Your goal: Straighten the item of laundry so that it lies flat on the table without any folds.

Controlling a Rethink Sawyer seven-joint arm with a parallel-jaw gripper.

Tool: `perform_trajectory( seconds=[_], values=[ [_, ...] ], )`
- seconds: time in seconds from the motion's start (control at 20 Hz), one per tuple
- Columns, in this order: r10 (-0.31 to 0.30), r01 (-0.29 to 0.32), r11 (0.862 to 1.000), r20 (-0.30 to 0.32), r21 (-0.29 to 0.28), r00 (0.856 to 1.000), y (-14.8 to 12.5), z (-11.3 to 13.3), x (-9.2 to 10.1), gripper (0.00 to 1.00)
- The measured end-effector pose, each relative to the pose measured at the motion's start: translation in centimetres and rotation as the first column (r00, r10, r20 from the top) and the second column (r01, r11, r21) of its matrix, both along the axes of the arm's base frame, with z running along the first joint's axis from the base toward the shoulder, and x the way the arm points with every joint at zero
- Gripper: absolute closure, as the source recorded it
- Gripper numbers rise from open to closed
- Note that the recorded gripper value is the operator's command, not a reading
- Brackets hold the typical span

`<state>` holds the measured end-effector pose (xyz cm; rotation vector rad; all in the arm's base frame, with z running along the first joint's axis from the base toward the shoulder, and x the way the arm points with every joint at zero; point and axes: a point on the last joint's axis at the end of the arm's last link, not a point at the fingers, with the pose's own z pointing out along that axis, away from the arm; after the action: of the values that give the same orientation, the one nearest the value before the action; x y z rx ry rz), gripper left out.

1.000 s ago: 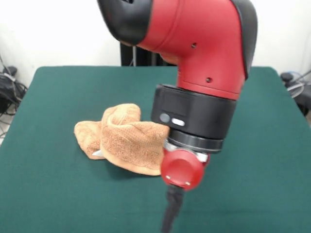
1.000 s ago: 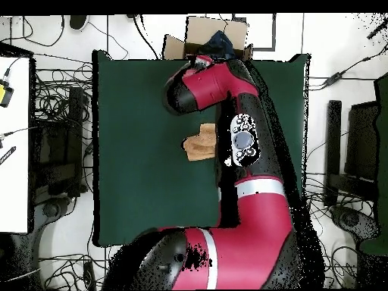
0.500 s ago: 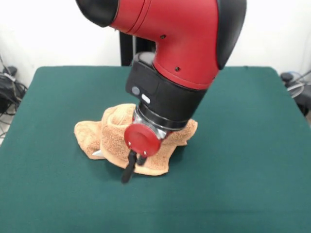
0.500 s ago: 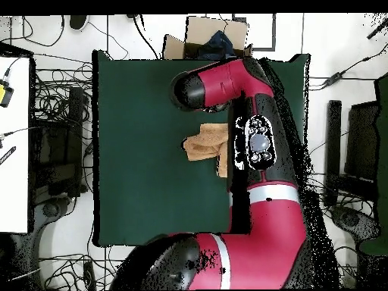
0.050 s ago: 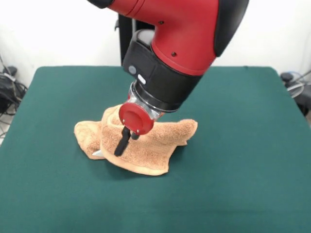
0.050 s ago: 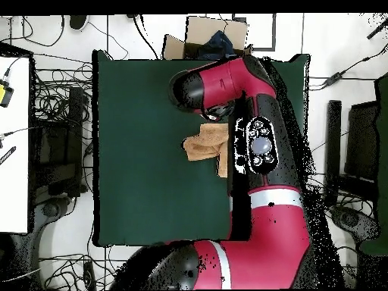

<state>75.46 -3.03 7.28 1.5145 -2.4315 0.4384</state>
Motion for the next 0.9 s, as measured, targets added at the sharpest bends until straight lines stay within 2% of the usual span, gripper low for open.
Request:
perform_trajectory(
  seconds=[0.3, 0.55, 0.75, 0.9],
  values=[
    [-0.016, 0.016, 0.999, -0.025, 0.029, 1.0, -0.3, 0.6, -1.4, 0.0],
    [-0.034, 0.038, 0.995, -0.055, 0.088, 0.998, -0.1, 0.6, -2.5, 0.0],
    [-0.002, 0.012, 0.992, -0.082, 0.122, 0.997, 0.3, 0.6, -3.2, 0.0],
    [0.045, -0.029, 0.99, -0.109, 0.14, 0.993, 0.7, 0.4, -4.1, 0.0]
  ],
)
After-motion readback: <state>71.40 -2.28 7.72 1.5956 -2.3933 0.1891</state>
